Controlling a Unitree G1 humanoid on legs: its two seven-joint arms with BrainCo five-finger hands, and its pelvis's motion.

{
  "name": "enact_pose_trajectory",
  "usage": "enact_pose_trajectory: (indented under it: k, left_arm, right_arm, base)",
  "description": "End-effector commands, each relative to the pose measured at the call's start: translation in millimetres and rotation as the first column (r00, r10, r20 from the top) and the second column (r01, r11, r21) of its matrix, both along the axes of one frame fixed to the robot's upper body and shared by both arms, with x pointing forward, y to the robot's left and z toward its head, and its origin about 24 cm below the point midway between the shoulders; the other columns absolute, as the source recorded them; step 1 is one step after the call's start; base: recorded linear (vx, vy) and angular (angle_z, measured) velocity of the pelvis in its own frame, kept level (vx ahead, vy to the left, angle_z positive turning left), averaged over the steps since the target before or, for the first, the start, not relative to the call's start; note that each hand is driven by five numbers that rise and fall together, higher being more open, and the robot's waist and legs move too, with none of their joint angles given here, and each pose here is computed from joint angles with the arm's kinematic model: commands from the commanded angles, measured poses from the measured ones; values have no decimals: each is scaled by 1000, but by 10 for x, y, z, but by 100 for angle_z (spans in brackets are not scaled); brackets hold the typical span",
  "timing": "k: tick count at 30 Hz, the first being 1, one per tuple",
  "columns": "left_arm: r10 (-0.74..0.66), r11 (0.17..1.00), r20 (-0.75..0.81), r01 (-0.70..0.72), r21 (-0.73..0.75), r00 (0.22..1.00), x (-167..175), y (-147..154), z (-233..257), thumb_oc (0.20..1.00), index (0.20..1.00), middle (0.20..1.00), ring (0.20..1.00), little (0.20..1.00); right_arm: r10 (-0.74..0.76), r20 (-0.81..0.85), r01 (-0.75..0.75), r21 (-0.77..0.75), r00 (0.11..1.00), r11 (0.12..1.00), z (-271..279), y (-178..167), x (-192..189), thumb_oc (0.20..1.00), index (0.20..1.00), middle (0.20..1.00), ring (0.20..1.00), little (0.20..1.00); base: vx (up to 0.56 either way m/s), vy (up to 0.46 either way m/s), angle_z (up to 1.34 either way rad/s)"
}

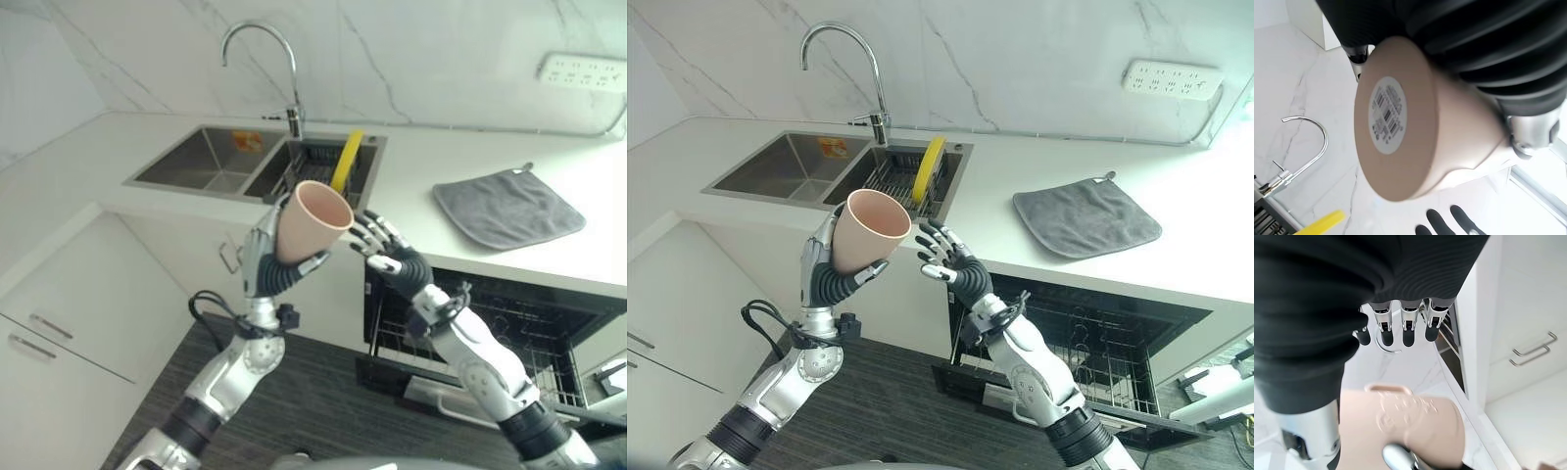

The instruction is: Place the dishes in the dishwasher.

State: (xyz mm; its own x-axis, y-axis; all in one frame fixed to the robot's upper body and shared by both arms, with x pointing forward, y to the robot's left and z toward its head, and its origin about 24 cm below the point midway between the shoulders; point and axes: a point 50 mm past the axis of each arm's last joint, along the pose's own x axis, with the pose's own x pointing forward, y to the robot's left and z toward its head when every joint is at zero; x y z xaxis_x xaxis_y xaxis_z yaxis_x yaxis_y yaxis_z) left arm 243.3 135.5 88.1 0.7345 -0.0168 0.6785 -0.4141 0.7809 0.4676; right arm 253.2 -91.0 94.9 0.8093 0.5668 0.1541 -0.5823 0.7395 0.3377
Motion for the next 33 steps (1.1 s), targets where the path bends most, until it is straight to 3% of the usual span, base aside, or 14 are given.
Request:
enact_pose_trajectory:
  k: [1,17,33]
  left_arm:
    - [-49,996,180,35,78,983,190,-86,347,200,200,200,200,200]
    - [-114,988,187,92,122,976,178,-241,386,200,200,200,200,200]
    - [-35,974,147,1,227,989,178,-296,209,200,200,200,200,200]
  right_arm:
    - [68,152,-91,152,986,984,495,195,90,1000,1000,1000,1000,1000]
    - [132,166,-158,155,977,975,635,414,106,1000,1000,1000,1000,1000]
    - [4,196,-18,74,981,997,688,415,193,1000,1000,1000,1000,1000]
  base:
    - [0,0,0]
    - [1,2,1]
    - [4,3,1]
